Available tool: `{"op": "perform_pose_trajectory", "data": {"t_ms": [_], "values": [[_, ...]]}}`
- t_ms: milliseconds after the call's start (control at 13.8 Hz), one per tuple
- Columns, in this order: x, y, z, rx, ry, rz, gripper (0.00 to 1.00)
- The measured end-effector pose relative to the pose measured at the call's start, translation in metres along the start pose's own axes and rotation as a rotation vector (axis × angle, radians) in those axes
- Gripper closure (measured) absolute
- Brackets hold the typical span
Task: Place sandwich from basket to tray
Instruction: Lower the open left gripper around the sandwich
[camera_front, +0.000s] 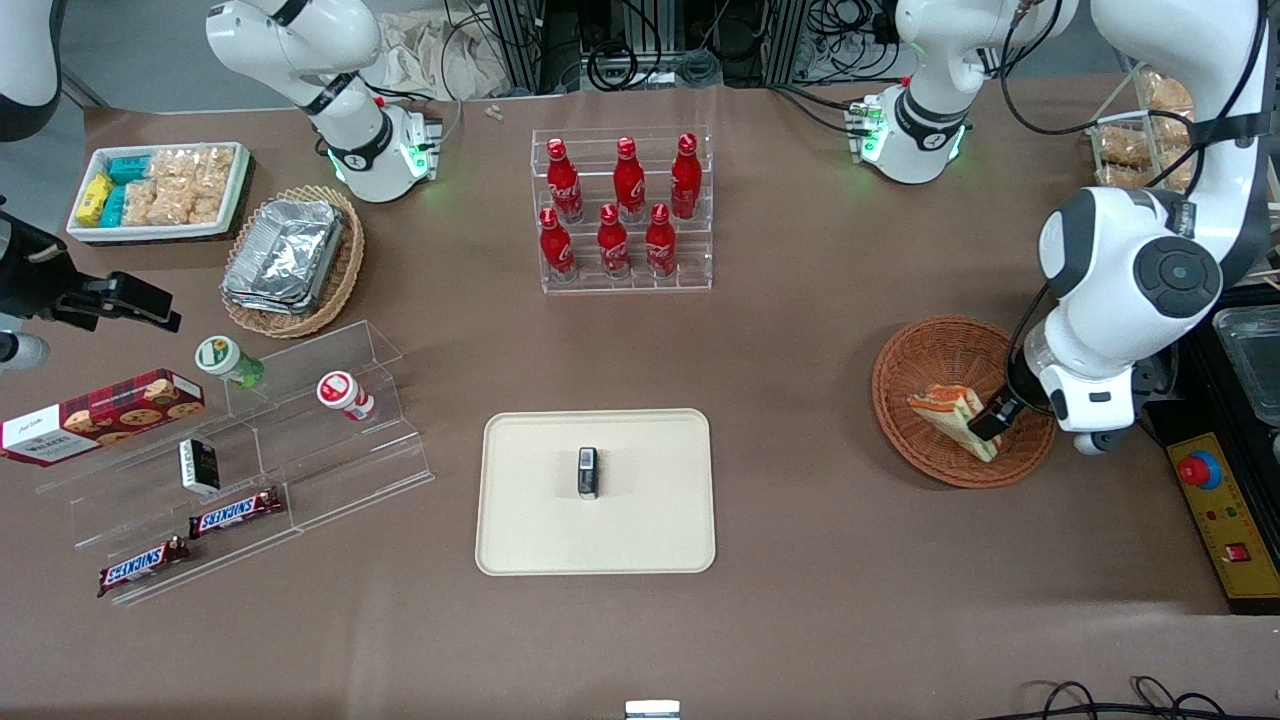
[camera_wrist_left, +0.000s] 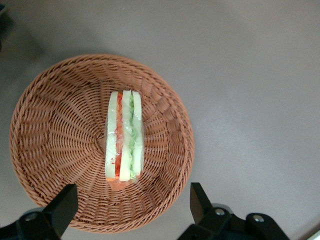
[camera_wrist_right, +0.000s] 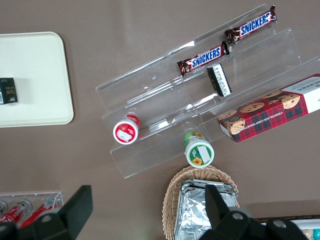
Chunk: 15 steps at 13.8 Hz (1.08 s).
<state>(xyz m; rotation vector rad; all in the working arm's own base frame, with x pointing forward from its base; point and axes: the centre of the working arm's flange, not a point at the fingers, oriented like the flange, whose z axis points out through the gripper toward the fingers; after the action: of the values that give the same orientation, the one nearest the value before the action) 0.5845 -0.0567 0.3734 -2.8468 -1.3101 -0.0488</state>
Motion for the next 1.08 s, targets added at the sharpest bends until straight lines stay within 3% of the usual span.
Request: {"op": "perform_pose_trajectory", "data": {"t_ms": [506,1084], "values": [[-0.012,-0.016,0.041,0.019,-0.016,-0.075,0.0],[-0.012,-0.024,0.07,0.0,-0.01,-0.085,0.0]]}}
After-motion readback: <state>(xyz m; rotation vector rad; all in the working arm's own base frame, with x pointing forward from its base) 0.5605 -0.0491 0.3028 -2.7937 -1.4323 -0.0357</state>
